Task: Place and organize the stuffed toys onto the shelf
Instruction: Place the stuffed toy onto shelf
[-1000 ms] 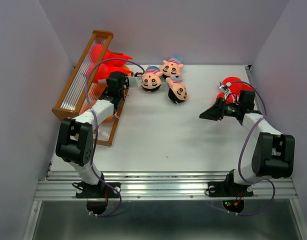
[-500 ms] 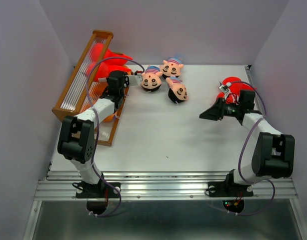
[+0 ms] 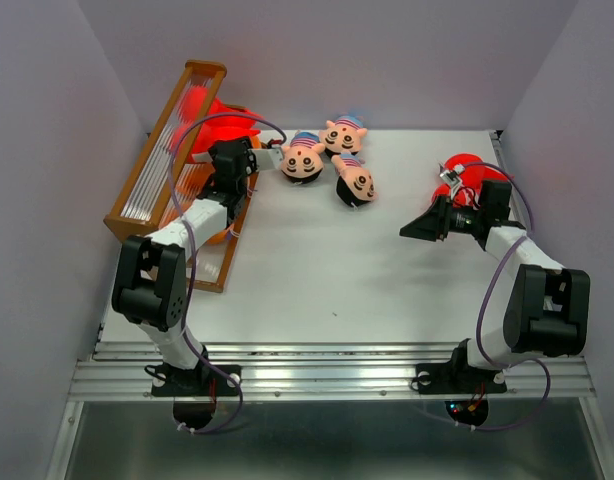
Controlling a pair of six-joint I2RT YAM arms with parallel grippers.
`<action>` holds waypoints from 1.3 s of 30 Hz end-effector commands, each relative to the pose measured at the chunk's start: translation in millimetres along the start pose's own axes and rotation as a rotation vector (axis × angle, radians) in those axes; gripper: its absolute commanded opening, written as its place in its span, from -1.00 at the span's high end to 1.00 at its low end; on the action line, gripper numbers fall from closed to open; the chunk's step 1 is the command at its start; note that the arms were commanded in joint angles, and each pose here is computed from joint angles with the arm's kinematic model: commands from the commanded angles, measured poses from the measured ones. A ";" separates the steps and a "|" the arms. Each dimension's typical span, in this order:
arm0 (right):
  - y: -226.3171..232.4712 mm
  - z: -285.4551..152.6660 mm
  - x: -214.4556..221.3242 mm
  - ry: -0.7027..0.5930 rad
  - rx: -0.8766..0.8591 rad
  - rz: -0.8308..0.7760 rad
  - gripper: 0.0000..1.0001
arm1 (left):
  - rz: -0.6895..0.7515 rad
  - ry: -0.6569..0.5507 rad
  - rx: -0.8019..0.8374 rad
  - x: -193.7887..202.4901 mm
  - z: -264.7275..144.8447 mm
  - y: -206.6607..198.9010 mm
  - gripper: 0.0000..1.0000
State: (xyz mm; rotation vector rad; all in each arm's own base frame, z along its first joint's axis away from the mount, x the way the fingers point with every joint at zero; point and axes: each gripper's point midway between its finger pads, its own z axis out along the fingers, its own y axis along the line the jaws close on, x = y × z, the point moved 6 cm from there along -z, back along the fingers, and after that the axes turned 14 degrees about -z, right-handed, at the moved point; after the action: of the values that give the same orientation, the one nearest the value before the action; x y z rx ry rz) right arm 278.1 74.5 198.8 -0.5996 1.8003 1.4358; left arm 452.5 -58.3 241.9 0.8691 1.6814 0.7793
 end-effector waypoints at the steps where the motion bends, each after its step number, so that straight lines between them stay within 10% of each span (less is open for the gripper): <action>1: 0.0 -4.2 -6.3 -0.017 -0.011 -0.064 -0.57 | -0.097 -0.069 -0.107 -11.9 -21.6 34.5 -0.07; 30: 5.0 -7.3 -9.6 -0.025 -0.017 -0.082 -0.57 | -0.322 -0.192 -0.045 -41.1 -64.0 30.9 -0.29; 39: 5.8 -9.8 -10.5 -0.031 -0.014 -0.084 -0.57 | -0.732 -0.266 0.019 -73.5 -94.1 57.4 -0.39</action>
State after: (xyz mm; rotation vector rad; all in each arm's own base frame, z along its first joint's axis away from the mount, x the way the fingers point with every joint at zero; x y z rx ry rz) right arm 278.6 68.3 199.8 -0.5834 1.7930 1.4327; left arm 395.6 -90.3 295.9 0.5363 1.6649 0.3634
